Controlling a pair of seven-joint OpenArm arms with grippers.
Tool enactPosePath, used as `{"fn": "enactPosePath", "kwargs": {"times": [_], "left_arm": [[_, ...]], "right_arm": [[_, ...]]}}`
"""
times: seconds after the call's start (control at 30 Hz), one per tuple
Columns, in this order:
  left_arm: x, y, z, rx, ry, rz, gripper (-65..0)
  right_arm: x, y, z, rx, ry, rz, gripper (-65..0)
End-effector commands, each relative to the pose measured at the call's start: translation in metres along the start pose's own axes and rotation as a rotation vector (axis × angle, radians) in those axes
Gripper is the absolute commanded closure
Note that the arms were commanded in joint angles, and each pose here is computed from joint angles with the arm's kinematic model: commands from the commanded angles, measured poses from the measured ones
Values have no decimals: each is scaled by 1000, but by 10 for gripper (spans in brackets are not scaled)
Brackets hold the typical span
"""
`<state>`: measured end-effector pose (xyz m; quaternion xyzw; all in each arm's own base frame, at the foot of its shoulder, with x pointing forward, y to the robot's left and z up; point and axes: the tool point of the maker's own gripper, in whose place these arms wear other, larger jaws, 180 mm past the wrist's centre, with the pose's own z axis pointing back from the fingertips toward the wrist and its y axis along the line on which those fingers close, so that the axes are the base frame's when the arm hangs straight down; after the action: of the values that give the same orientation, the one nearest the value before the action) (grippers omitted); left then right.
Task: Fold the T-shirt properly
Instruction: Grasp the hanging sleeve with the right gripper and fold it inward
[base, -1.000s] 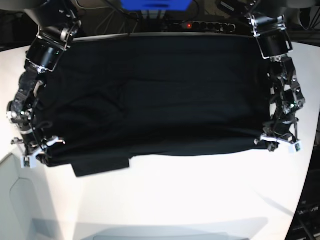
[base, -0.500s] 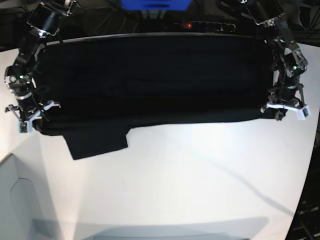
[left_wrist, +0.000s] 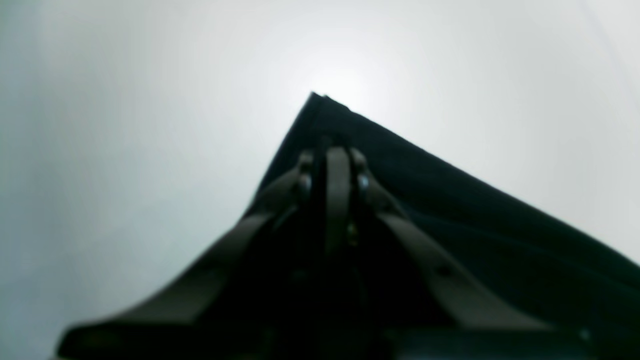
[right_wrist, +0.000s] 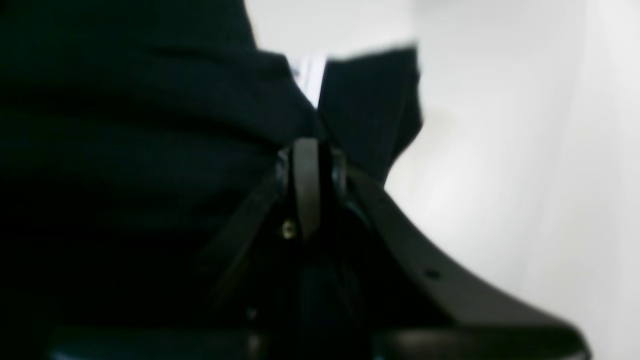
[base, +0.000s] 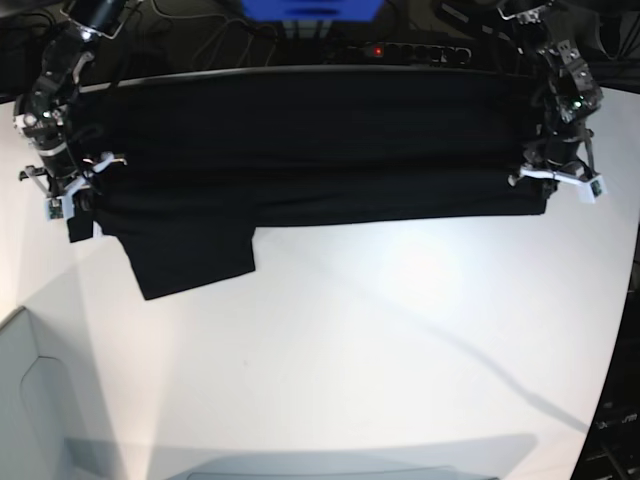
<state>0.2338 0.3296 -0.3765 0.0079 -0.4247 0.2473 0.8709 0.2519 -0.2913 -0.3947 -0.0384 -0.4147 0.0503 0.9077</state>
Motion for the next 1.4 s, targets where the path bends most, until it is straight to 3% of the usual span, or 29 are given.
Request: {"fn": "enactPosePath", "kwargs": {"times": [0.0,0.07,0.2,0.3,0.4,0.53,0.6,0.8,1.03,1.37], "left_arm": [[12,2,2,5,-41,-8,0],[7,-1,2,3,-34,6,0],[5,-2,2,1,-31,10,-1],[5,-2,2,0,-31,10,-8],[5,-2,2,0,-29,10,-72],[4,-1,3,3,-27,12,-227],[4,1,3,8,-29,14,-254],[6,0,4,7,-34,13,-256],[5,2,3,11,-32,16,-257],[2,4,5,15,-24,14,-257]], "right_arm": [[9,-3,1,4,-29,19,0],[3,-2,-1,12,-12,16,-35],[-3,-6,2,2,0,10,-220],[12,-19,17,-46,-46,27,-325],[37,-19,29,-79,-115,47,-377],[73,-5,30,-61,-197,94,-384],[86,10,21,-21,-213,116,-384],[108,35,-18,64,-147,116,-384],[84,33,-73,144,-16,-3,-381],[34,42,-78,179,98,-42,-380]]}}
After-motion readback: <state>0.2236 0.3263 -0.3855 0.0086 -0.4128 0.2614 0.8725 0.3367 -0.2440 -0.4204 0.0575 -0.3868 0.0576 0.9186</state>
